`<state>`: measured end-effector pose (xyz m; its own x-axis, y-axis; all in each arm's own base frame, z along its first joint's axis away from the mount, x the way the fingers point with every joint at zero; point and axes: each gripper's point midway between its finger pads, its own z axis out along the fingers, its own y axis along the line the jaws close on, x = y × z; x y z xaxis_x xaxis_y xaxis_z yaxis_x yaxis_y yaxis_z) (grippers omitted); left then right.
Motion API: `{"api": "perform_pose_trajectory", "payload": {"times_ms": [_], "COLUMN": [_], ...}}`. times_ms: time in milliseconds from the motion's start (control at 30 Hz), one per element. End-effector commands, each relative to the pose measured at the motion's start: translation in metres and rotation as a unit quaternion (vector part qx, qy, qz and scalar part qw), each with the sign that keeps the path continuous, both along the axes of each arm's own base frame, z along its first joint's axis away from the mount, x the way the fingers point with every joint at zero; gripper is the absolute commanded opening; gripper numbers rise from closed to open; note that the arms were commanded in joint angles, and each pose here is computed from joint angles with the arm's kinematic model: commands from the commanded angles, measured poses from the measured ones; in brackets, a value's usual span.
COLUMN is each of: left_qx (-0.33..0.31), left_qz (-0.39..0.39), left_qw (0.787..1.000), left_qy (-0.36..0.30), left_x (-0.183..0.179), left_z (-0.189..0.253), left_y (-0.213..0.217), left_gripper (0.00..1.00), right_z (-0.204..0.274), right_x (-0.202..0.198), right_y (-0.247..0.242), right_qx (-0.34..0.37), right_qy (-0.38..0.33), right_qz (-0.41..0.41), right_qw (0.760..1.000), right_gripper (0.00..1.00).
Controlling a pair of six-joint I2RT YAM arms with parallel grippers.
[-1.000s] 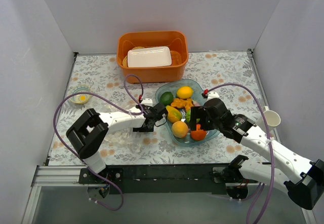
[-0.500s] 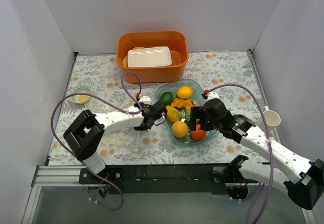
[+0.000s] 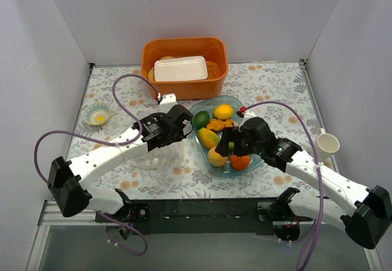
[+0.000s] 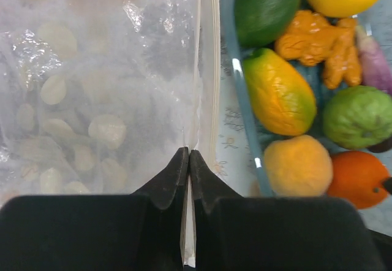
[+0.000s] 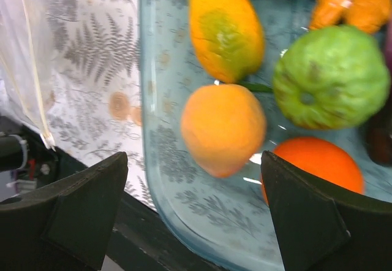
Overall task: Place the food in the zip-top bag and seal the zipper
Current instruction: Pick up the zipper food storage bag at the center of the board, then open the zipper of the food storage bag.
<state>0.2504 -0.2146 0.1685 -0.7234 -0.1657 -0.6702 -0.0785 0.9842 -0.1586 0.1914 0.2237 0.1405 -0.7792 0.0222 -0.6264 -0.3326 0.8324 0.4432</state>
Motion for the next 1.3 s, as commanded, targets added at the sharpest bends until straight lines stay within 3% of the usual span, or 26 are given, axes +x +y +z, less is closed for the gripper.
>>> {"api": "perform_pose_trajectory", "payload": {"times_ms": [0,400,1133,1233,1267], "left_qx": [-0.037,-0.082,-0.112,-0.117,-0.117], "left_qz": [-0.022,-0.046,-0.065,-0.067,-0.068], "left_qw": [0.999,0.996,0.992,0.991,0.991], "left_qy": [-0.005,0.007,0.014,0.013,0.013], "left_x": [-0.004,-0.019,-0.029,-0.029,-0.030], "left_z": [0.018,0.015,0.012,0.013,0.013], "left_y": [-0.011,-0.017,-0.023,-0.024,-0.024], "left_gripper": [0.00,0.00,0.00,0.00,0.00], "right_z": [0.023,0.054,0.039,0.030,0.030], "right_x": [0.010,0.038,0.055,0.056,0.055], "right_y": [0.045,0.096,0.146,0.149,0.152], "right_qx": [0.089,0.151,0.172,0.165,0.167], "right_qy": [-0.013,-0.034,-0.004,0.007,0.009], "right_qz": [0.050,0.092,0.136,0.142,0.148], "right_qw": [0.995,0.984,0.976,0.976,0.975], "right_gripper": [0.95,0.78,0.65,0.59,0.44]}}
